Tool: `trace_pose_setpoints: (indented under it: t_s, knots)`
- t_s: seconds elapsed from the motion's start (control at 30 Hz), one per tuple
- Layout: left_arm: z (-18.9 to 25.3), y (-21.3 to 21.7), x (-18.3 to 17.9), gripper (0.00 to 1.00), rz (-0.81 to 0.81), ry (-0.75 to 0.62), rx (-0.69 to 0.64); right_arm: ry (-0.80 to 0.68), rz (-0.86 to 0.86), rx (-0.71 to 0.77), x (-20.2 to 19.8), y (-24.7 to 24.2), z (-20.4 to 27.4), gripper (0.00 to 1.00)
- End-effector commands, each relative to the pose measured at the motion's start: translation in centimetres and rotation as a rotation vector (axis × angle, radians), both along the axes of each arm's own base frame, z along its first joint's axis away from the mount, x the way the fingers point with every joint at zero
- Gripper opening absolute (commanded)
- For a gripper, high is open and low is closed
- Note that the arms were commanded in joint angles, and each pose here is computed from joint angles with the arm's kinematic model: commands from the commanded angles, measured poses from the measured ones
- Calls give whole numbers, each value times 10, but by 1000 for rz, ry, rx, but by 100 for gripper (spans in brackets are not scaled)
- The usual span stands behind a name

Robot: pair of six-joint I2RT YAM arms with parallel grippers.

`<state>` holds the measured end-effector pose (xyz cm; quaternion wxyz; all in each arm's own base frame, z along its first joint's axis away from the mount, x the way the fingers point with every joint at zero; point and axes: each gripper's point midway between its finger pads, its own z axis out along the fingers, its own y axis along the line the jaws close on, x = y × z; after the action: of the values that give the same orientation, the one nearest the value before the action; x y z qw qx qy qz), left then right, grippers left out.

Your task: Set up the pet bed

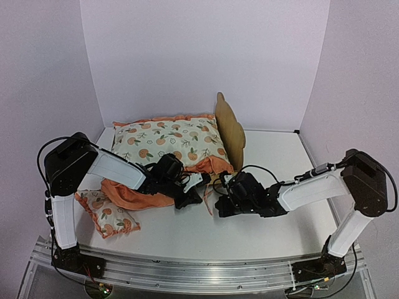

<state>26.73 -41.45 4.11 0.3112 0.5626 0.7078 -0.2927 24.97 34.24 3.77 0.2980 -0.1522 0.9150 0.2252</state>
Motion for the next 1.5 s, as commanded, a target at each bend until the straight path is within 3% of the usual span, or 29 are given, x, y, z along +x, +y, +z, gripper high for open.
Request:
trace_pose_setpoints:
  t_s: [0.0, 0.17, 0.3, 0.4, 0.6, 0.8, 0.97, 1.2, 1.47]
  knots:
    - [-11, -4, -1, 0, -36, -55, 27, 40, 33, 114, -2, 5, 27, 0]
    - [-13, -4, 3, 0, 30, -9, 41, 74, 14, 77, -1, 1, 14, 1]
    - [-13, -4, 11, 0, 84, 1, 46, 14, 81, 16, 1, 18, 6, 23]
    - [-13, -2, 14, 0, 104, 1, 55, -65, 103, -43, 8, 28, 6, 33]
    - [-14, 0, 12, 0, 100, 15, 58, -99, 54, -122, 18, 19, -13, 34]
    - [-11, 0, 16, 0, 116, 4, 48, -34, 97, -78, 6, 31, -31, 37]
    - [-11, 1, 18, 0, 151, 25, 41, -95, 103, -48, 9, 36, -26, 42]
    - [-11, 3, 15, 0, 169, 82, 27, -297, 63, -16, 21, 36, 3, 43]
    - [-8, 2, 17, 0, 163, 73, 8, -334, 97, -14, 19, 45, -3, 46]
